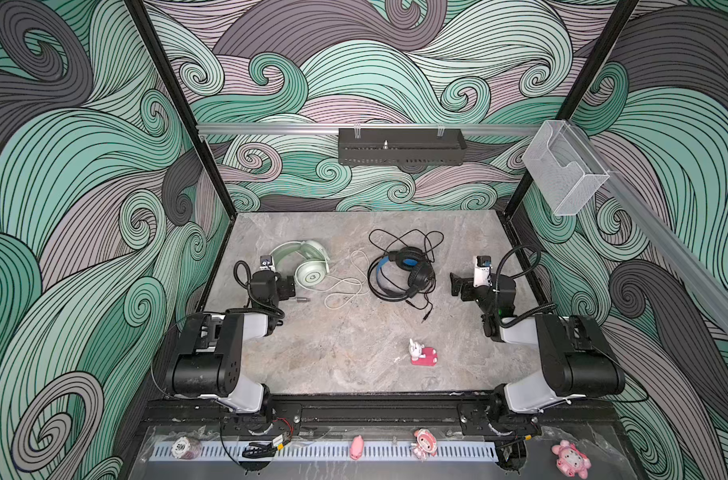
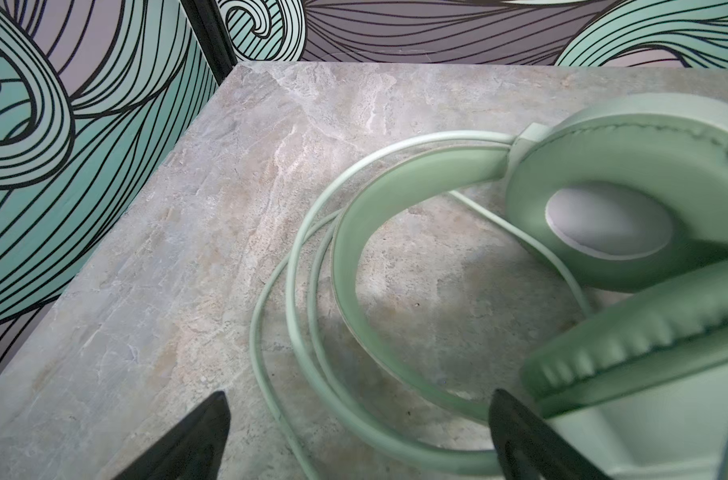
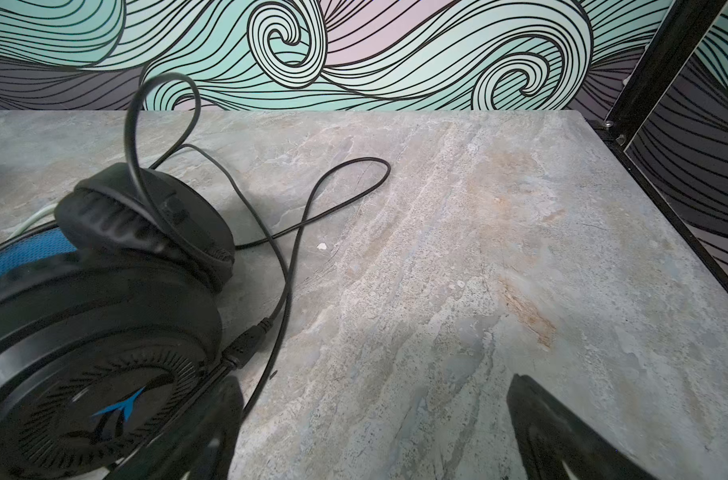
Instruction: Wrap the headphones
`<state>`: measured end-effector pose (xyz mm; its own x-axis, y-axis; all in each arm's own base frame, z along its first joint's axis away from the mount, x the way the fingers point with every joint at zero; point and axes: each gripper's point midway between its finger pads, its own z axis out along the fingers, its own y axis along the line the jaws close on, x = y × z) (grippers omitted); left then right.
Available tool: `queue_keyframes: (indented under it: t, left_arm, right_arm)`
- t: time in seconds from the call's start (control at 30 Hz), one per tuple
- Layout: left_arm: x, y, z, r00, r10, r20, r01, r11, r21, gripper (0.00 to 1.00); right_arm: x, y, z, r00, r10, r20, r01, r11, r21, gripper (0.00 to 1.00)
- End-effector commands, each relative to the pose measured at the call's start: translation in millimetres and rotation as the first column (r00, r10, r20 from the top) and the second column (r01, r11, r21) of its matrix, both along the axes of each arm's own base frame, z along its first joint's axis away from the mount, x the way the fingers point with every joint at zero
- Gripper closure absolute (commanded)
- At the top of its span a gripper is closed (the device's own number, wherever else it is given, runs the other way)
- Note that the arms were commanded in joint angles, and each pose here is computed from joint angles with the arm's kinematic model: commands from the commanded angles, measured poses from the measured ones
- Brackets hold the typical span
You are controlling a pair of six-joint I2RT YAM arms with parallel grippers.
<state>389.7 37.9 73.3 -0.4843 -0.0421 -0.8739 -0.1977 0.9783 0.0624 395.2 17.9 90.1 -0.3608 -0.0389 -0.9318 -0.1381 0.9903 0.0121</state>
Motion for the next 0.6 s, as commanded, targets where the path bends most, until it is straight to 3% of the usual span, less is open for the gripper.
queue_keyframes:
  t: [0.0,0.57]
  left_arm:
    - [8.2,1.9,11.5,0.999,0.004,0.043,-0.003,1.000,-0.013,0.01]
    - [8.3,2.1,11.3,0.999,0.004,0.042,-0.004,1.000,-0.013,0.01]
  right_arm:
    - [1.9,-1.8,1.5,1.000,-0.017,0.006,0.017,1.000,-0.002,0.01]
    - [2.1,-1.5,2.8,1.000,-0.016,0.010,0.016,1.000,-0.002,0.00]
